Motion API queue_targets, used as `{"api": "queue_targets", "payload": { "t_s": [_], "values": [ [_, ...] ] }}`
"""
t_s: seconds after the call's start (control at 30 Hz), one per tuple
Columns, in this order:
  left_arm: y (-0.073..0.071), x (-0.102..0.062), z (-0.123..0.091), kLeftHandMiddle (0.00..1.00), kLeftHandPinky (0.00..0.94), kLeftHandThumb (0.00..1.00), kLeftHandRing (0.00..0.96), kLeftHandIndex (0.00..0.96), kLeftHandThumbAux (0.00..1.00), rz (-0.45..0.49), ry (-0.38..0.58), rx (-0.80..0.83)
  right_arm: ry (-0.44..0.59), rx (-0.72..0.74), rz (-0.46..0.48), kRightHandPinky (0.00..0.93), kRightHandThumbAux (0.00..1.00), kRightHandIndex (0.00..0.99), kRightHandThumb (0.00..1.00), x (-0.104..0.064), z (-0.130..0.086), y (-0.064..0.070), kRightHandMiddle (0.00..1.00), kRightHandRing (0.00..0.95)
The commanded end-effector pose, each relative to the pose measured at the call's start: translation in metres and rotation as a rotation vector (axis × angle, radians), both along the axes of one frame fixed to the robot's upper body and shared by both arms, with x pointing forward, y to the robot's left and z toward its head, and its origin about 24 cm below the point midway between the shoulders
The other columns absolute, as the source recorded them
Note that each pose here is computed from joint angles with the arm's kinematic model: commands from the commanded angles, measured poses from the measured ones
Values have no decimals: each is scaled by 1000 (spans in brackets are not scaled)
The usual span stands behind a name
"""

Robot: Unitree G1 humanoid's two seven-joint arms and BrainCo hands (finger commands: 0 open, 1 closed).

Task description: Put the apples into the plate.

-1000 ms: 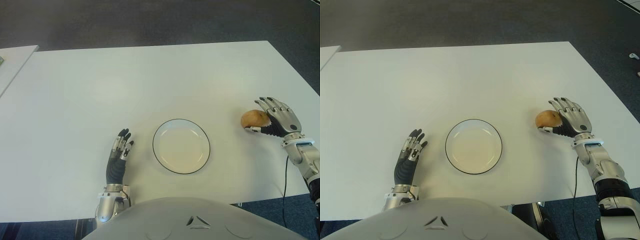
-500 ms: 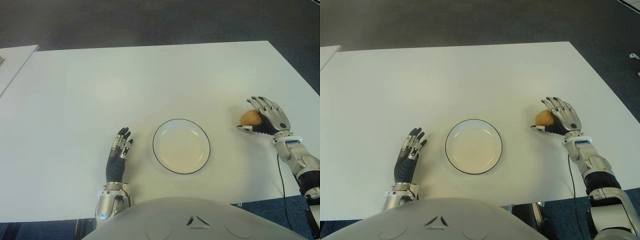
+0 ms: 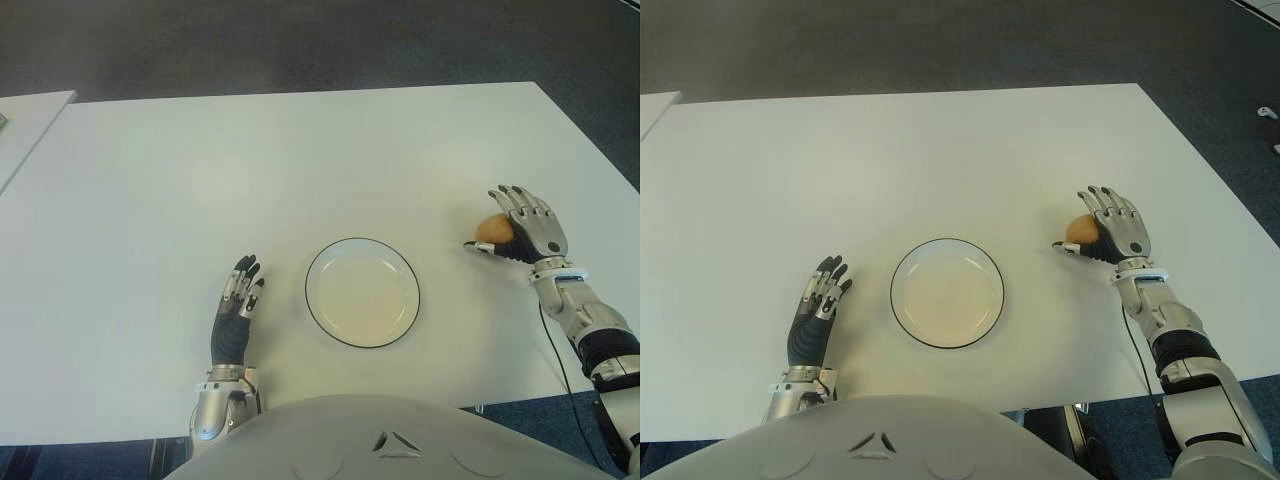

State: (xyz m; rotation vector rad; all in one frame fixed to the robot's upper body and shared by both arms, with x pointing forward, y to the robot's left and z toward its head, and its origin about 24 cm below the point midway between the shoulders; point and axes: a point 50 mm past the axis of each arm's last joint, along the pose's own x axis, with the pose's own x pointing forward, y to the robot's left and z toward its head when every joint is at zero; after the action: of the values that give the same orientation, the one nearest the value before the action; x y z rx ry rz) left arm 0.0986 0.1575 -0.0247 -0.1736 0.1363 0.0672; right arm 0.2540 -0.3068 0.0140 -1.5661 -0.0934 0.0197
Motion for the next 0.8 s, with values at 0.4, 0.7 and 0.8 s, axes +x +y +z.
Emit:
{"api": "queue_targets", "payload": {
  "t_s": [0.4,0.7,0.8],
  "values": [
    [-4,-12,-10,0,0,196,0,26,496,6,98,-29,153,84,26,30,369,71,317,-10,-38,21,88,57],
    [-3,-13,-7,0,0,206,0,23,504,12,85,-55,161,93,-13,64,430,170,367,-16,-45,11,207,153],
    [-3,-13,-6,0,0,208,0,25,507,14,78,-62,133,96,-1,115,452,232,405,-15,-44,12,287,229]
  ]
}}
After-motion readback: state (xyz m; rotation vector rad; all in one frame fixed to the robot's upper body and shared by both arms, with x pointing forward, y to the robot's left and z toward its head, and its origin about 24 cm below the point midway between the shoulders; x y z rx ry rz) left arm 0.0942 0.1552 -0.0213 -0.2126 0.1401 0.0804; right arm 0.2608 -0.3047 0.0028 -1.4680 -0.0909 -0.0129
